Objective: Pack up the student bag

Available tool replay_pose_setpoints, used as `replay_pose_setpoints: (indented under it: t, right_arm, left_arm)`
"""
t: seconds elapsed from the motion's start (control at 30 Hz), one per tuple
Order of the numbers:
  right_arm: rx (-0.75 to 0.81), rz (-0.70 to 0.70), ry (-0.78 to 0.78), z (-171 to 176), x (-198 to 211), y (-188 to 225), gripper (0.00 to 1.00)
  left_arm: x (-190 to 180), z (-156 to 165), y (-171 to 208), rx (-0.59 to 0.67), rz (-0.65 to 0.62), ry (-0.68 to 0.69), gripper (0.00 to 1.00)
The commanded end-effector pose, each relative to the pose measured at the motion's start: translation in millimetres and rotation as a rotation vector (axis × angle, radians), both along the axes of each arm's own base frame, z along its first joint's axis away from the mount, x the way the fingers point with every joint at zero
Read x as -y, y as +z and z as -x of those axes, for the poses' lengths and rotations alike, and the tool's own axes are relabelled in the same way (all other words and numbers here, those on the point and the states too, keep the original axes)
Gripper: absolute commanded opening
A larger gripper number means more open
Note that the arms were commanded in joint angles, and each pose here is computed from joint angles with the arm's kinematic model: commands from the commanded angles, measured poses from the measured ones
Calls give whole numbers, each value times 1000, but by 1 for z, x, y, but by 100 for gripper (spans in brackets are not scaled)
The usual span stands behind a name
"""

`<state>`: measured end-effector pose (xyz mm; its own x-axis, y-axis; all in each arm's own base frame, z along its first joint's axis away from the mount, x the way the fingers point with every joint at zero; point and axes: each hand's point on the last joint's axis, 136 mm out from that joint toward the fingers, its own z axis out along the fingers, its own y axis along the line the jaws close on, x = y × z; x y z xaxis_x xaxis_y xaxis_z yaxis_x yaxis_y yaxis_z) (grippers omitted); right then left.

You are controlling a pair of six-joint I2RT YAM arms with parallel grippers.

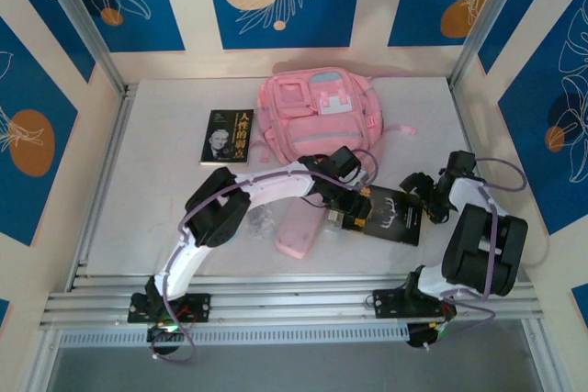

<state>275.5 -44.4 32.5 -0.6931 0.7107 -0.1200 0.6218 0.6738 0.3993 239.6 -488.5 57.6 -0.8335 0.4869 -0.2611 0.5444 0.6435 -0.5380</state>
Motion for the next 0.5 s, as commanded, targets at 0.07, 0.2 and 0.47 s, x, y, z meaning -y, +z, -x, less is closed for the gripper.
replay_pose_setpoints:
  t: [0.07, 0.2, 0.47]
  right_arm:
    - [73, -136, 76, -9, -29, 16, 85]
    - [119, -130, 99, -1, -40, 40, 82]
    - [149, -130, 147, 11, -54, 60, 62]
  left_arm:
    - [-6, -4, -24, 11, -89, -20, 65]
    - [-11, -6, -32, 16, -117, -13, 64]
    - [-12, -11, -33, 18, -114, -6, 64]
